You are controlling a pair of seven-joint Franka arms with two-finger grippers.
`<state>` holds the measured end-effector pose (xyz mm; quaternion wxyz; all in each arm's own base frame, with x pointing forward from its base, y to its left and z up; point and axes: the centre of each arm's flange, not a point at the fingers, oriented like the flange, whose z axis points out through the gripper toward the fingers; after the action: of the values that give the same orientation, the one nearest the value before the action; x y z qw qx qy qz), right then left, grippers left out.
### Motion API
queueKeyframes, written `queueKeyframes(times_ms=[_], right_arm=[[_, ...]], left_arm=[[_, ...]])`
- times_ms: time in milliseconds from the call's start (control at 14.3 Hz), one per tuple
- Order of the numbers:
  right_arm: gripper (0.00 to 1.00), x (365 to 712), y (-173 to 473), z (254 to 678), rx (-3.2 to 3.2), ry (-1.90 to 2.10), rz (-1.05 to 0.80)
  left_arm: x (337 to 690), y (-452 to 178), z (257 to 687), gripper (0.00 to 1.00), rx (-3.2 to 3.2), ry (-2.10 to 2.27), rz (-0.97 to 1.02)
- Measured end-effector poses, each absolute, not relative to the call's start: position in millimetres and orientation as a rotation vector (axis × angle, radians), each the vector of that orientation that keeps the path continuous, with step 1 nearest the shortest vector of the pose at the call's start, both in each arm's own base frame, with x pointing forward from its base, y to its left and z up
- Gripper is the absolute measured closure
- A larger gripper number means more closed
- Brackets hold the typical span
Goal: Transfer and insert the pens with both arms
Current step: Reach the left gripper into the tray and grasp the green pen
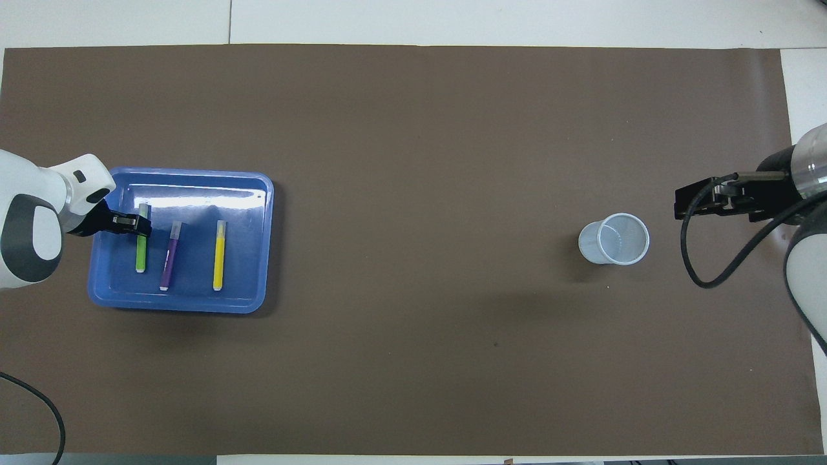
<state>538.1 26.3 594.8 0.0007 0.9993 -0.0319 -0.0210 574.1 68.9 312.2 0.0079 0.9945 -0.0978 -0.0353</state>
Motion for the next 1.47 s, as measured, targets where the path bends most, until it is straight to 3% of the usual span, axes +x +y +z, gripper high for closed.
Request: queueKeyframes(times_ms=[350,490,560,700,1120,1470], right_arm=[[0.00,538,26,595,3.138,-0.100,-0.066],[0.00,538,26,595,3.138,-0.100,-0.066],[0.00,538,26,595,3.138,-0.100,-0.066],[0.00,538,26,595,3.138,-0.100,-0.066],[0.00,538,26,595,3.138,-0.100,-0.066],[0.00,538,26,595,3.138,-0.100,-0.066]], left_arm=[[568,69,304,0.41,3.104,-0.303,-0.138],[568,69,304,0.64,3.104,-0.303,-0.140],[568,69,304,0.64,3.104,-0.303,-0.140],[568,69,304,0.84,3.104,-0.302,-0.141],[569,71,306,0.84,3.106,-0.289,-0.142],[585,70,356,0.84,3.091,-0.236,-0.240]])
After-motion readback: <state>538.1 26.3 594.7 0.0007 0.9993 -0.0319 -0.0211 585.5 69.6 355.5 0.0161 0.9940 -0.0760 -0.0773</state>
